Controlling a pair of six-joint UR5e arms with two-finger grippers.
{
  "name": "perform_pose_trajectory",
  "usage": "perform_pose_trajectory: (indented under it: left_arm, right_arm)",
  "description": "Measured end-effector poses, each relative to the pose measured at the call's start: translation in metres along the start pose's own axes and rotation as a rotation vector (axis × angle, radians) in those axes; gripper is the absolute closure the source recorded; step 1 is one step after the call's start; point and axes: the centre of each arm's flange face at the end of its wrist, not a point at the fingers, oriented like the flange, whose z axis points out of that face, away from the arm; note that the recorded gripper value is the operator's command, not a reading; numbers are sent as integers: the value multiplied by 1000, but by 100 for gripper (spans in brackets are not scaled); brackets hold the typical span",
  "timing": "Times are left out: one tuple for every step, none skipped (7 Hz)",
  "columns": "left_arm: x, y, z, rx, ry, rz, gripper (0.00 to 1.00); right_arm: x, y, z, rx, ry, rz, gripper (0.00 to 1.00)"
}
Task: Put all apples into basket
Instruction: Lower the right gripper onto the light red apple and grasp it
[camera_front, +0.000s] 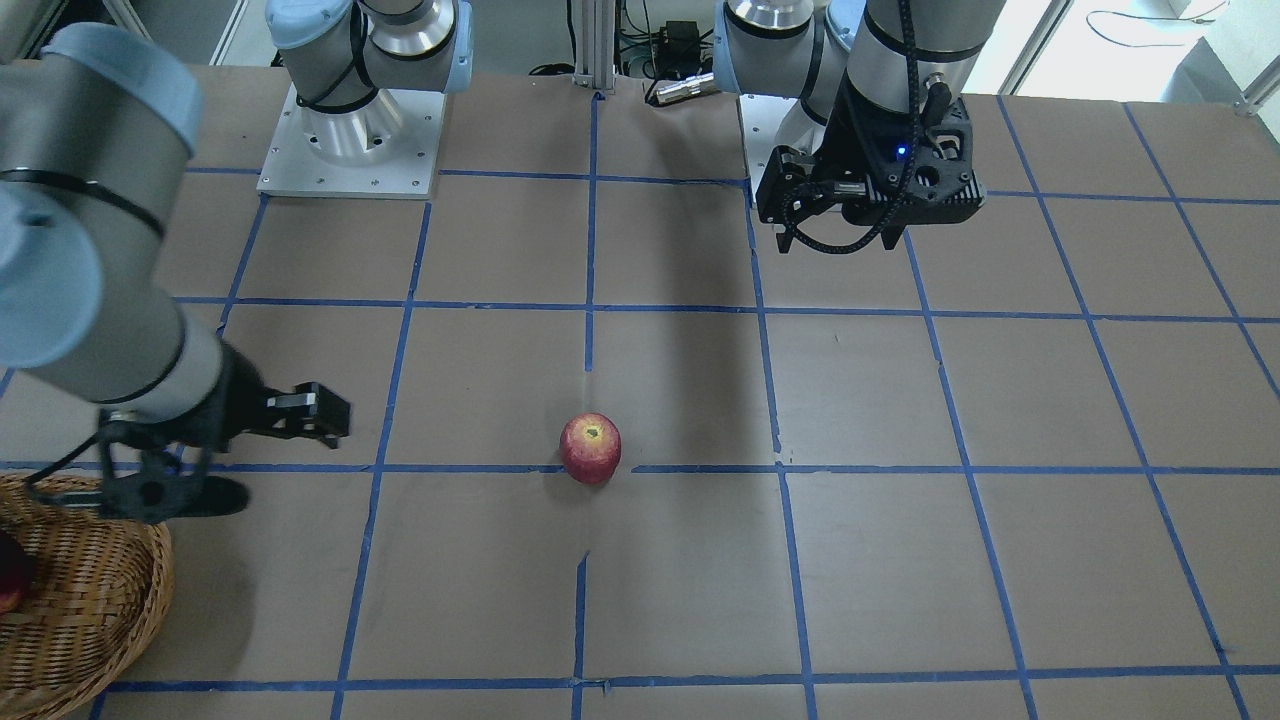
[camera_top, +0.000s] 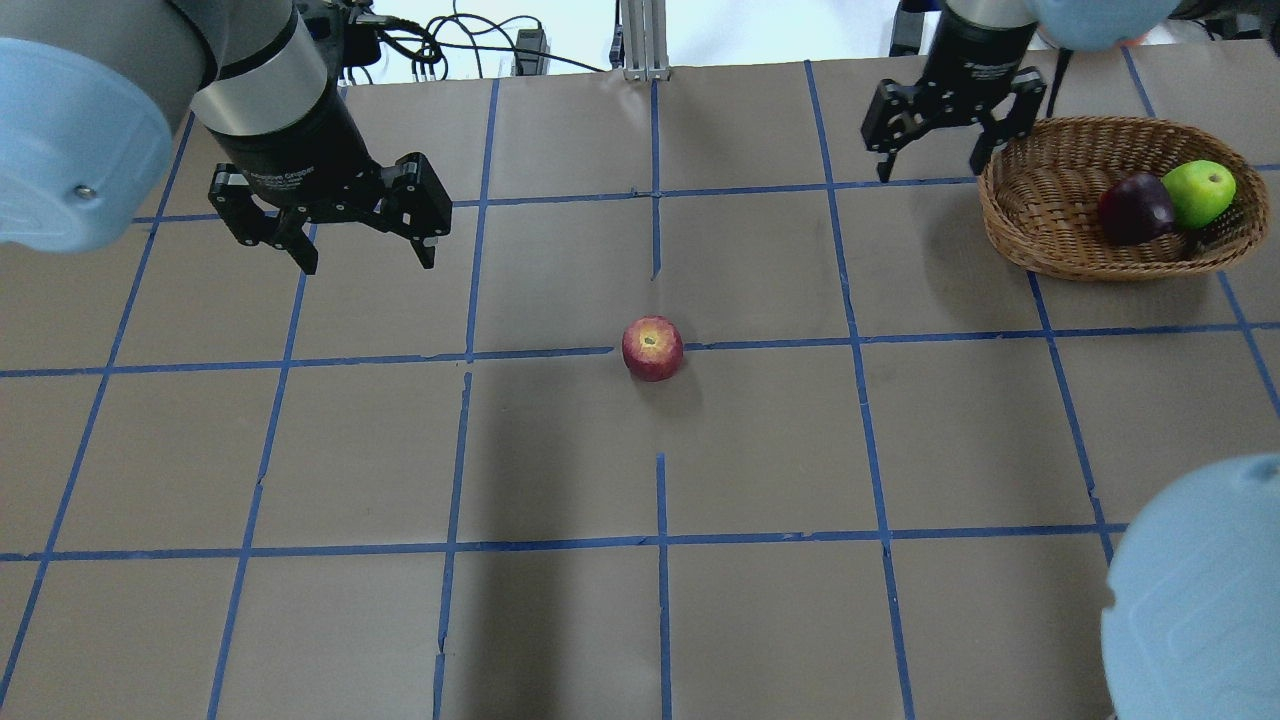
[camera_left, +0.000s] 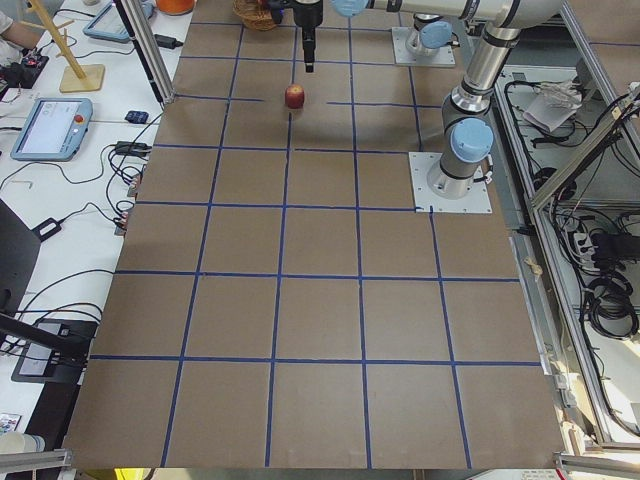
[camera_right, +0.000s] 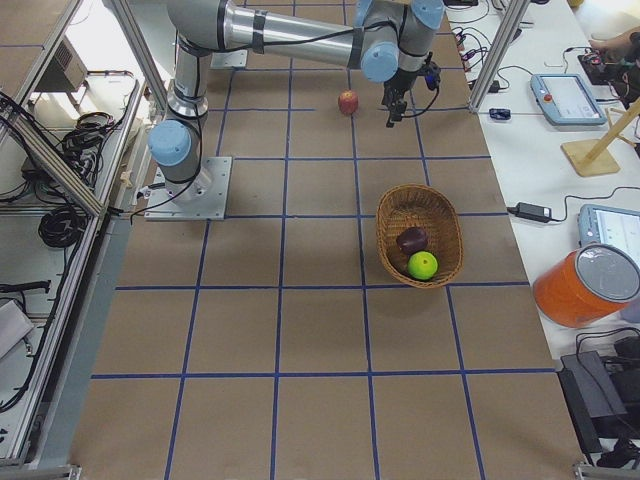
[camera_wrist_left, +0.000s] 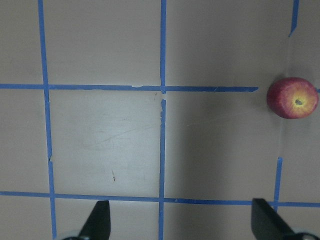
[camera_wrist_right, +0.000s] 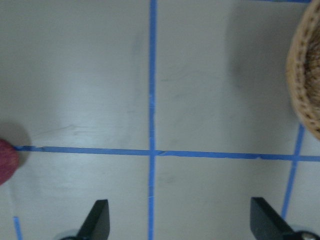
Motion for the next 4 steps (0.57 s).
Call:
perform_pose_trajectory:
  left_arm:
    - [-1,-1,-2,1,6,0,0]
    - [-4,-3,-6,9,11,-5,0]
    - [-7,-5,-9,14,12,-13,0]
    - [-11,-7,-11,19,14,-21,0]
  right_arm:
    - [-51,9,11,-19,-42,20,0]
    - [-84,13,28,-52,-57,29,0]
    - [-109,15,47,-70,-55,42,0]
    - [-134,12,70,-68,-50,70,0]
